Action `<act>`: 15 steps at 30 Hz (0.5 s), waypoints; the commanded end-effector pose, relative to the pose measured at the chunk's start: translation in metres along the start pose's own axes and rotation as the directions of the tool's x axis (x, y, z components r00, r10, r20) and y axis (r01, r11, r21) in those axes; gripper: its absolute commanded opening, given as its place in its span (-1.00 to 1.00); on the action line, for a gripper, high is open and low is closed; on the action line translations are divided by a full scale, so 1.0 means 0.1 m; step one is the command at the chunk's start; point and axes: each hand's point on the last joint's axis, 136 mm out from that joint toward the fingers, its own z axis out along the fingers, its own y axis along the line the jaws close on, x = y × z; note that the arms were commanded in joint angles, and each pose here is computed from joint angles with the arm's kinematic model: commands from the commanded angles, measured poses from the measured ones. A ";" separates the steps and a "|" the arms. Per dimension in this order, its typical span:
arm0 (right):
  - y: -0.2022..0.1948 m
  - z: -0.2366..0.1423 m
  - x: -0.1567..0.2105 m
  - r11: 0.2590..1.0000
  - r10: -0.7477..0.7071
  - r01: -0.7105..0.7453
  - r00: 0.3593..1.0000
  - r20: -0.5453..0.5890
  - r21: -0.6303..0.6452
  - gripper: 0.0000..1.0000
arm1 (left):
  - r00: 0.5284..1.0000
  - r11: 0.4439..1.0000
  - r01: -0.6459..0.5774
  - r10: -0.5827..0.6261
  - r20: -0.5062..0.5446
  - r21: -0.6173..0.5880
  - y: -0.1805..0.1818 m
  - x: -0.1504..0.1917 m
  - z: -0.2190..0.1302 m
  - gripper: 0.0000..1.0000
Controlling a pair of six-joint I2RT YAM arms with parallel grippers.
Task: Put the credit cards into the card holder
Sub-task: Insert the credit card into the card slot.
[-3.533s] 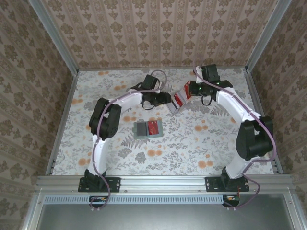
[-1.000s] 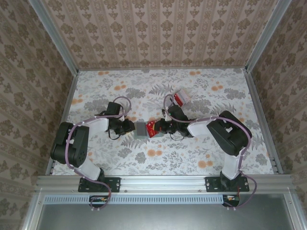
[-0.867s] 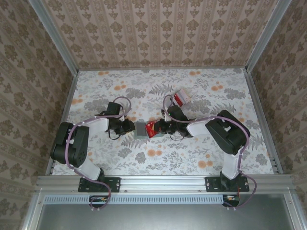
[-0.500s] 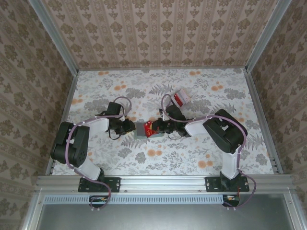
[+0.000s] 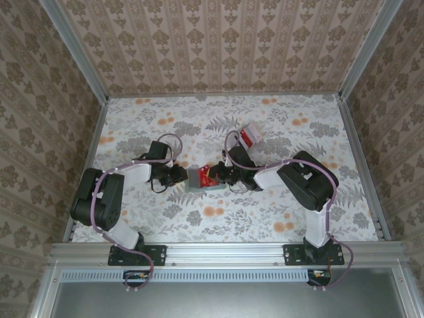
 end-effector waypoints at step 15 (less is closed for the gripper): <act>-0.09 0.26 0.24 0.993 -0.018 0.018 1.000 0.000 0.115 -0.91 | 0.997 1.000 0.002 -0.003 -0.081 -0.003 0.03 0.23 0.19 -0.51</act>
